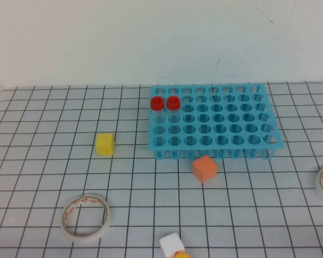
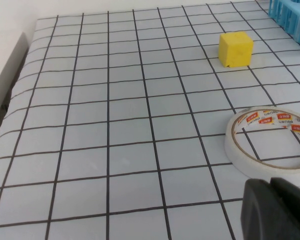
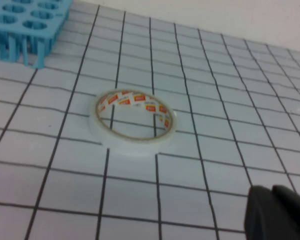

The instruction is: Place the test tubes

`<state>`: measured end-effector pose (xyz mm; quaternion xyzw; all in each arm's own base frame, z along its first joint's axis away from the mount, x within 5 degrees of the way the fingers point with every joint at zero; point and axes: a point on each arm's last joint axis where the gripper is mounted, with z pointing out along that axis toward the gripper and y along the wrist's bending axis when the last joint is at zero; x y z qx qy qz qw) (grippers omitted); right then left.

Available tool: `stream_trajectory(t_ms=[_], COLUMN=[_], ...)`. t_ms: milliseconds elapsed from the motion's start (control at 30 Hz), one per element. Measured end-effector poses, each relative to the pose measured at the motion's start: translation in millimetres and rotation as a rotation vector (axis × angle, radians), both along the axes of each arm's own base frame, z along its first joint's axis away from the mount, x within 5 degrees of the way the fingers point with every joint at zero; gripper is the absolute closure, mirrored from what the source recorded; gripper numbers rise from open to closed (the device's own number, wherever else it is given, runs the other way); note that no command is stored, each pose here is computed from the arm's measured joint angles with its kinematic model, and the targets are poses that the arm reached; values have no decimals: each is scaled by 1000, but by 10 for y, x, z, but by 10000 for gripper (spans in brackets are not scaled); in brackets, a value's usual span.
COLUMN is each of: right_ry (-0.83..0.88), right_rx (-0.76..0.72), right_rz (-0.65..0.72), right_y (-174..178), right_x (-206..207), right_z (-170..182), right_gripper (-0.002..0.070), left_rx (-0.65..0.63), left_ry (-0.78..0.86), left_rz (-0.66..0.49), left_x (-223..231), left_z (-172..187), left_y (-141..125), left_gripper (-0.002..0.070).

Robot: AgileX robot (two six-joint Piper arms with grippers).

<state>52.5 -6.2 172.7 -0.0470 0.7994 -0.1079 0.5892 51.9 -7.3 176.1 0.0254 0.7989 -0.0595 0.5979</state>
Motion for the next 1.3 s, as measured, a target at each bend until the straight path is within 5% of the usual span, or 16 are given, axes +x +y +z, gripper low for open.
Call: stream_trajectory(t_ms=[433, 1300], right_ry=[22, 21], right_rx=[129, 158], right_rz=[-4, -13], right_y=[19, 20], right_x=[-10, -12], right_z=[-15, -12], right_gripper=[678, 678], left_rx=[0, 0], left_ry=[0, 0], left_rz=[0, 0], left_x=[0, 0], left_z=[0, 0], left_y=[0, 0], left_gripper=[676, 676])
